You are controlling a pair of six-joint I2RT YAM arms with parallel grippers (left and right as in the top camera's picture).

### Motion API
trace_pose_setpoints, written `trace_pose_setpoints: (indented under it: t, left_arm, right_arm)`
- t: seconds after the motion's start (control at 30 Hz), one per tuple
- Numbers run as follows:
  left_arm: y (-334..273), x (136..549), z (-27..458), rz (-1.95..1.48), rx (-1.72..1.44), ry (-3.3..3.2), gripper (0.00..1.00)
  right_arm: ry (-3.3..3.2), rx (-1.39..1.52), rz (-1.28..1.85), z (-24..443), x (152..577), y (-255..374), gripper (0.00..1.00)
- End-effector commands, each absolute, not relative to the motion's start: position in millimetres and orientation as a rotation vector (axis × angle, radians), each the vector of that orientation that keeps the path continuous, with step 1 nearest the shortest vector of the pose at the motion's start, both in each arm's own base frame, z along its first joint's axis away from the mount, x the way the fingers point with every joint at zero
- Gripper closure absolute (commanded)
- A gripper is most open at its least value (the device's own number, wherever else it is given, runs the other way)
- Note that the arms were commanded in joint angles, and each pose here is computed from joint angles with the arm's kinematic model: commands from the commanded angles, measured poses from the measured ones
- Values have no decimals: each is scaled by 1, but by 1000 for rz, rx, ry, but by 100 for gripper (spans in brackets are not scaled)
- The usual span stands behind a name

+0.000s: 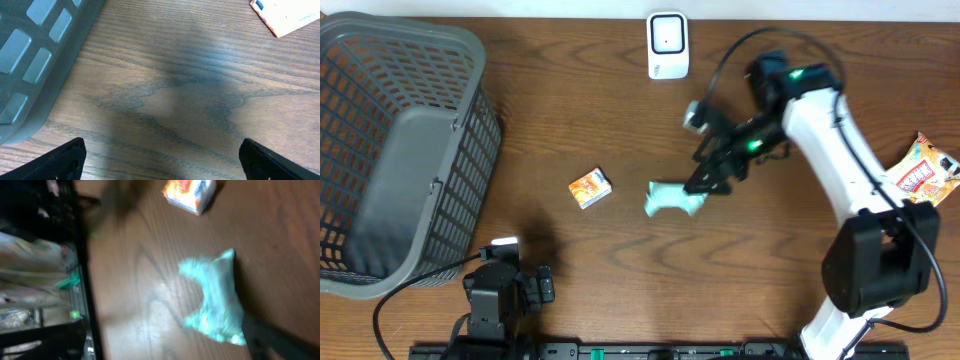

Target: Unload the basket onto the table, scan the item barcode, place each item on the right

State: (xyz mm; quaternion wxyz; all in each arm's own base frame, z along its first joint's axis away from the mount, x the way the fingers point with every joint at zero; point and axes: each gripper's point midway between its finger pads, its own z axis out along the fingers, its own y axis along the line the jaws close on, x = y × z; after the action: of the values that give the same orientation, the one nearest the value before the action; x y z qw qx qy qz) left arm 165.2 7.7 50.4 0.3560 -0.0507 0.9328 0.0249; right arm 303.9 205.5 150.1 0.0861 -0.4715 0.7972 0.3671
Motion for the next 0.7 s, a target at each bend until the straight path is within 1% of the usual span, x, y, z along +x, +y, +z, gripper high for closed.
trace_pose_setpoints:
  t: [0.0, 0.1, 0.17, 0.33, 0.37, 0.4, 0.43, 0.47, 0.5, 0.57, 0.67]
  left_arm:
    - [9, 161, 46, 74, -140, 2429, 2]
    - [9, 161, 46, 74, -140, 2429, 2]
    - [9, 161, 46, 74, -140, 2429, 2]
    - [9, 161, 46, 74, -140, 2429, 2]
    - [9, 161, 46, 74, -140, 2429, 2]
    - [9, 161, 46, 74, -140, 2429, 2]
    - [9, 161, 46, 74, -140, 2429, 2]
    - [9, 161, 46, 74, -140, 2429, 2]
    - [9, 161, 46, 74, -140, 2429, 2]
    - [9, 161, 46, 74, -140, 2429, 2]
    - [9, 161, 46, 74, -140, 2429, 2]
  right_arm:
    - [2636, -1278, 988, 109, 293, 209, 1]
    - [2756, -1215, 796, 77, 293, 209, 1]
    - [2771, -1226, 736, 65, 289, 215, 1]
    - [2740, -1266, 751, 64, 280, 237, 1]
    - [2730, -1271, 762, 65, 279, 242, 2]
    - [2720, -1280, 776, 66, 277, 246, 22]
    - [2705, -1291, 783, 67, 276, 250, 56]
    - [2684, -1298, 781, 67, 279, 254, 82]
    - [2654, -1302, 777, 68, 283, 258, 99]
    - [2641, -1252, 774, 69, 291, 263, 99]
    - [2693, -1053, 716, 69, 311, 263, 98]
